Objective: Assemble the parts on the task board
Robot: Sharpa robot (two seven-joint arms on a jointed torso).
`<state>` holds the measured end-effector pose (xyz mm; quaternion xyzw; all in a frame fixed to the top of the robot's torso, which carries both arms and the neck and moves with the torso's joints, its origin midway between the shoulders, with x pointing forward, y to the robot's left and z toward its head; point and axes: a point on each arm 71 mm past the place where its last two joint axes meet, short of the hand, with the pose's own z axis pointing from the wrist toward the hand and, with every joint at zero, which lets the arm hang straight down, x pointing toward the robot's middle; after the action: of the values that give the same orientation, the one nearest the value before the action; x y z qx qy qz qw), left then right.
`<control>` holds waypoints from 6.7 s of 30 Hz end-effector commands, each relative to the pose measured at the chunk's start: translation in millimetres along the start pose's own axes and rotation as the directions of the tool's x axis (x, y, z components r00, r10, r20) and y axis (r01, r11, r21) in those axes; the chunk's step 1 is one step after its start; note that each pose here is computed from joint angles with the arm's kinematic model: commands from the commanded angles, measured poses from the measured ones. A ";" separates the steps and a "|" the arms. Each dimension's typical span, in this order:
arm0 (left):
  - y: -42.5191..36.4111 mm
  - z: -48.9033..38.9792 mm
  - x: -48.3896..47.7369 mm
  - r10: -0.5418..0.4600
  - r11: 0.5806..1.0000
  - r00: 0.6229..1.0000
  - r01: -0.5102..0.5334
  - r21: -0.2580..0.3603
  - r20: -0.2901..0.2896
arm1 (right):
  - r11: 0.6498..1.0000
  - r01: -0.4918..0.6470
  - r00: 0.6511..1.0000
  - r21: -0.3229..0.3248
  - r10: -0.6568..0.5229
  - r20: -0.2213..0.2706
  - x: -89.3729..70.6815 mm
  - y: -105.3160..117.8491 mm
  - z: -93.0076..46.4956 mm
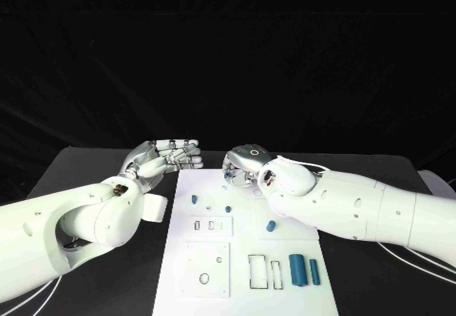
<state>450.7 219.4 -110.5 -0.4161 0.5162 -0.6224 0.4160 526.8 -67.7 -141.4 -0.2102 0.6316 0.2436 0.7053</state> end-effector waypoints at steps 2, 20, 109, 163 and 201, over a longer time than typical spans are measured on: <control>-2.8 0.2 2.9 -0.009 1.000 1.000 0.009 0.014 -0.022 | 1.000 0.018 0.999 0.007 -0.018 -0.032 4.0 -0.3 -0.2; -5.6 0.6 0.7 -0.006 1.000 1.000 0.006 0.017 -0.019 | 1.000 0.006 1.000 0.008 -0.006 -0.003 0.6 0.1 -4.7; -2.7 5.5 -5.9 -0.007 1.000 1.000 0.007 0.013 -0.009 | 0.933 -0.134 0.962 0.333 0.203 -0.181 0.8 -95.6 -75.1; -2.3 5.4 -6.7 -0.006 1.000 1.000 0.006 0.007 -0.006 | 0.967 -0.022 0.994 0.253 0.047 -0.094 -1.6 -70.6 -72.1; -1.2 8.2 -0.8 -0.010 1.000 1.000 0.010 0.006 -0.018 | 1.000 0.007 1.000 0.026 -0.007 0.007 -7.1 30.9 -25.7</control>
<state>459.2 220.6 -109.8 -0.4177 0.5155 -0.6220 0.4158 486.3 -59.8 -136.5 -0.1978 0.6345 0.2384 0.7081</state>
